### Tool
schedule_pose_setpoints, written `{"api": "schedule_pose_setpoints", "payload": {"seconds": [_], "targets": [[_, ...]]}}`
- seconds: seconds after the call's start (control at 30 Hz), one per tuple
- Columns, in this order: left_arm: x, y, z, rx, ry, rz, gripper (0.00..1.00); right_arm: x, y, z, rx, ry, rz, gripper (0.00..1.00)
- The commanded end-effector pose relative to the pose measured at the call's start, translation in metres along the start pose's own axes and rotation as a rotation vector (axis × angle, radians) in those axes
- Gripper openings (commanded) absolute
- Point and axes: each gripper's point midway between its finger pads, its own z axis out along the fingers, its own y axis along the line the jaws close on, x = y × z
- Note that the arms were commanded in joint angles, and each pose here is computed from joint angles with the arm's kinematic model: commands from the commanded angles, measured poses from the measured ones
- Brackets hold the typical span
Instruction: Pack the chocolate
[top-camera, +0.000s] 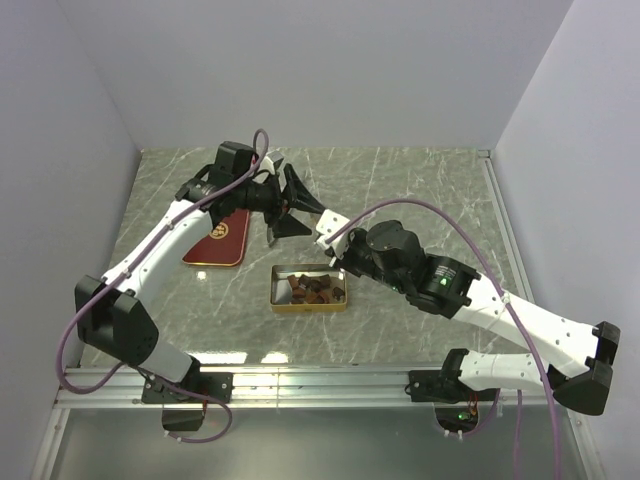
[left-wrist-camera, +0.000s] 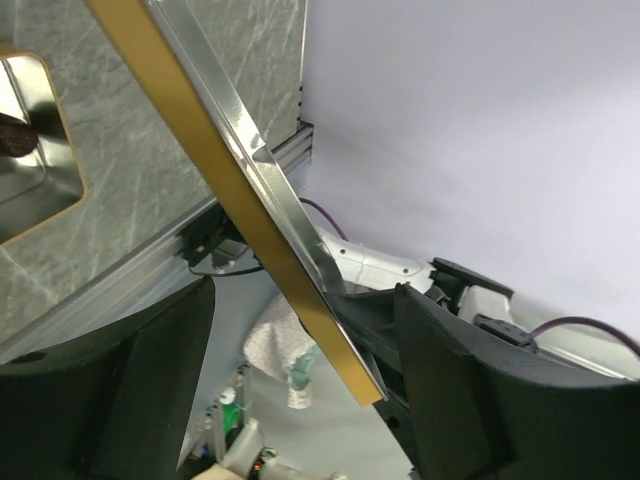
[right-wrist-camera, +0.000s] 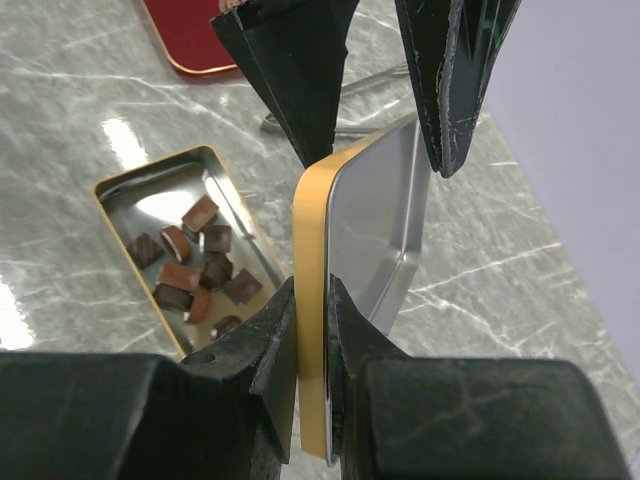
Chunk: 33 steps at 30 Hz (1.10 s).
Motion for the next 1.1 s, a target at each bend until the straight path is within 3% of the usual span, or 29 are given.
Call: {"api": "schedule_pose_setpoints", "payload": {"seconds": [0.0, 0.23, 0.6, 0.9, 1.07], "targets": [[0.001, -0.002, -0.011, 0.008, -0.047, 0.113, 0.78, -0.023, -0.006, -0.004, -0.002, -0.051, 0.066, 0.10], [-0.029, 0.003, -0.042, -0.034, -0.243, 0.242, 0.81, -0.028, -0.005, 0.000, -0.067, -0.077, 0.206, 0.10], [-0.036, 0.005, -0.061, -0.026, -0.400, 0.448, 0.84, -0.032, -0.027, -0.004, -0.140, -0.123, 0.574, 0.11], [-0.043, 0.057, -0.063, -0.127, -0.534, 0.508, 0.84, -0.004, -0.031, -0.006, -0.255, -0.118, 0.897, 0.11], [-0.039, 0.084, -0.061, -0.203, -0.548, 0.507, 0.84, 0.014, -0.028, -0.004, -0.307, -0.093, 1.054, 0.11]]}}
